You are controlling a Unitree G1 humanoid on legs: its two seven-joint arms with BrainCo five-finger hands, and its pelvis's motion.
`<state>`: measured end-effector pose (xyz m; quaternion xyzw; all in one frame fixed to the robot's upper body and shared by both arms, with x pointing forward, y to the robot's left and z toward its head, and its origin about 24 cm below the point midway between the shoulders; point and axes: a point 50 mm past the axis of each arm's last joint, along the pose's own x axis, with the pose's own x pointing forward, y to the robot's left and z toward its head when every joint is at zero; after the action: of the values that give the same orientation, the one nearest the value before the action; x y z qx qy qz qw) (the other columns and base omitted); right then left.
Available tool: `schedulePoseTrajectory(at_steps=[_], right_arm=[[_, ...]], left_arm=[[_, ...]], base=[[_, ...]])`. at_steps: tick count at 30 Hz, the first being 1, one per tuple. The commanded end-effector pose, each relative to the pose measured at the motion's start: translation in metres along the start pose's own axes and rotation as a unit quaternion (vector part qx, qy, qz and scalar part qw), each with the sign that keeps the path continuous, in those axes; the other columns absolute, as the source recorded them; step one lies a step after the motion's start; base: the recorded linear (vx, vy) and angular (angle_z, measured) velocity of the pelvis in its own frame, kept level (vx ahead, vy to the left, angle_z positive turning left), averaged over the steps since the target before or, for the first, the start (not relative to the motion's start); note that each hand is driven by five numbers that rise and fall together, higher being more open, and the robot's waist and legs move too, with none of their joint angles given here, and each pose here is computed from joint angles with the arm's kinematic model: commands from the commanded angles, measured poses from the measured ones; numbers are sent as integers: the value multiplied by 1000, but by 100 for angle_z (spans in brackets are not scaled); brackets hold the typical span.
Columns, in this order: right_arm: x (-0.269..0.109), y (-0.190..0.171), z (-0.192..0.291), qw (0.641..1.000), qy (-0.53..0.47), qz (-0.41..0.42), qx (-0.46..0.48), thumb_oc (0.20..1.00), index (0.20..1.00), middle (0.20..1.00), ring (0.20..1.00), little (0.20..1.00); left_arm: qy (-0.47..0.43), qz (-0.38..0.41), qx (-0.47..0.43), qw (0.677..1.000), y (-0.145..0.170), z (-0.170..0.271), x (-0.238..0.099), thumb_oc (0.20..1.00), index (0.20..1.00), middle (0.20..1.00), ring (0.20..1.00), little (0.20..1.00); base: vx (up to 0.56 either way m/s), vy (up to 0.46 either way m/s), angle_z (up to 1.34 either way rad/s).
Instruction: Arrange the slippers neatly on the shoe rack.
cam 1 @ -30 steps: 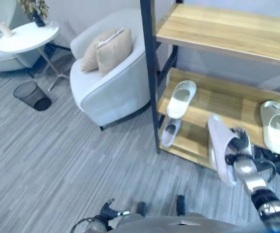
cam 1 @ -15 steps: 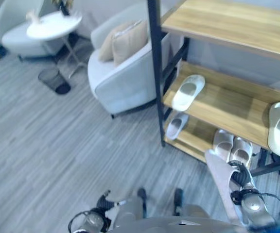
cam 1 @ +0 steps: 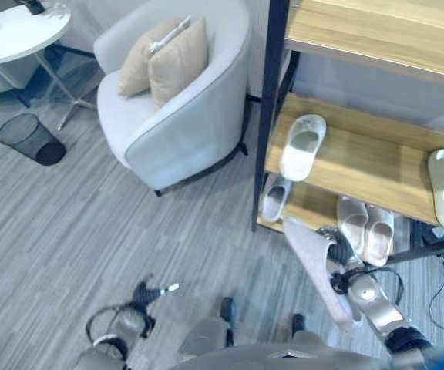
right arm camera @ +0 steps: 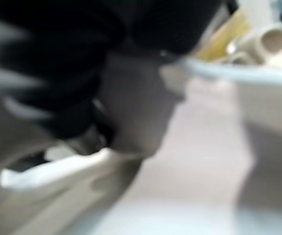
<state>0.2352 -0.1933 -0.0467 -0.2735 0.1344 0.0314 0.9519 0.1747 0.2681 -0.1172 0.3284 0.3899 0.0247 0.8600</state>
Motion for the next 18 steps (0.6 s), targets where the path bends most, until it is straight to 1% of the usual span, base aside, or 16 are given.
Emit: schedulePoseTrajectory(at_steps=[1, 3, 6, 7, 9, 12, 13, 14, 15, 18], right_arm=[[-2, -15, 7, 999, -32, -23, 6, 200, 200, 200, 200, 200], [-6, -12, -4, 1000, -8, -20, 11, 200, 200, 200, 200, 200], [-9, -11, -7, 1000, -6, -23, 2, 200, 200, 200, 200, 200], [-9, -11, -7, 1000, -6, -25, 4, 200, 200, 200, 200, 200], [-7, -14, -10, 1000, 4, -30, -4, 200, 200, 200, 200, 200], [1, -30, 3, 997, -33, -46, -50, 200, 200, 200, 200, 200], [2, -33, 4, 997, -34, -50, -53, 200, 200, 200, 200, 200], [5, -43, 6, 995, -38, -69, -60, 200, 200, 200, 200, 200], [5, -43, 6, 995, -38, -69, -60, 200, 200, 200, 200, 200], [12, -54, 14, 992, -50, -91, -68, 200, 200, 200, 200, 200]], left_arm=[[40, -16, 14, 999, -16, -34, -16, 1000, 1000, 1000, 1000, 1000], [30, -10, 14, 999, -13, -28, -14, 1000, 1000, 1000, 1000, 1000], [10, -4, 21, 1000, -9, -18, -10, 1000, 1000, 1000, 1000, 1000], [8, -3, 23, 1000, -10, -18, -10, 1000, 1000, 1000, 1000, 1000], [-3, 5, 19, 1000, -5, -13, -8, 1000, 1000, 1000, 1000, 1000], [-58, 22, 5, 998, -1, 19, 1, 1000, 1000, 1000, 1000, 1000], [-67, 19, 2, 998, -3, 23, 1, 1000, 1000, 1000, 1000, 1000], [-88, 20, -12, 996, -3, 36, 2, 1000, 1000, 1000, 1000, 1000], [-88, 20, -12, 996, -3, 36, 2, 1000, 1000, 1000, 1000, 1000], [-113, 35, -28, 993, 2, 52, 5, 1000, 1000, 1000, 1000, 1000]], base=[[138, 228, -5], [61, 228, -7], [67, 95, 5], [161, -132, -30], [113, -394, -26], [-167, -323, 49], [-175, -176, 127], [-117, -111, 86], [-115, -106, 51], [-50, -43, -13]])
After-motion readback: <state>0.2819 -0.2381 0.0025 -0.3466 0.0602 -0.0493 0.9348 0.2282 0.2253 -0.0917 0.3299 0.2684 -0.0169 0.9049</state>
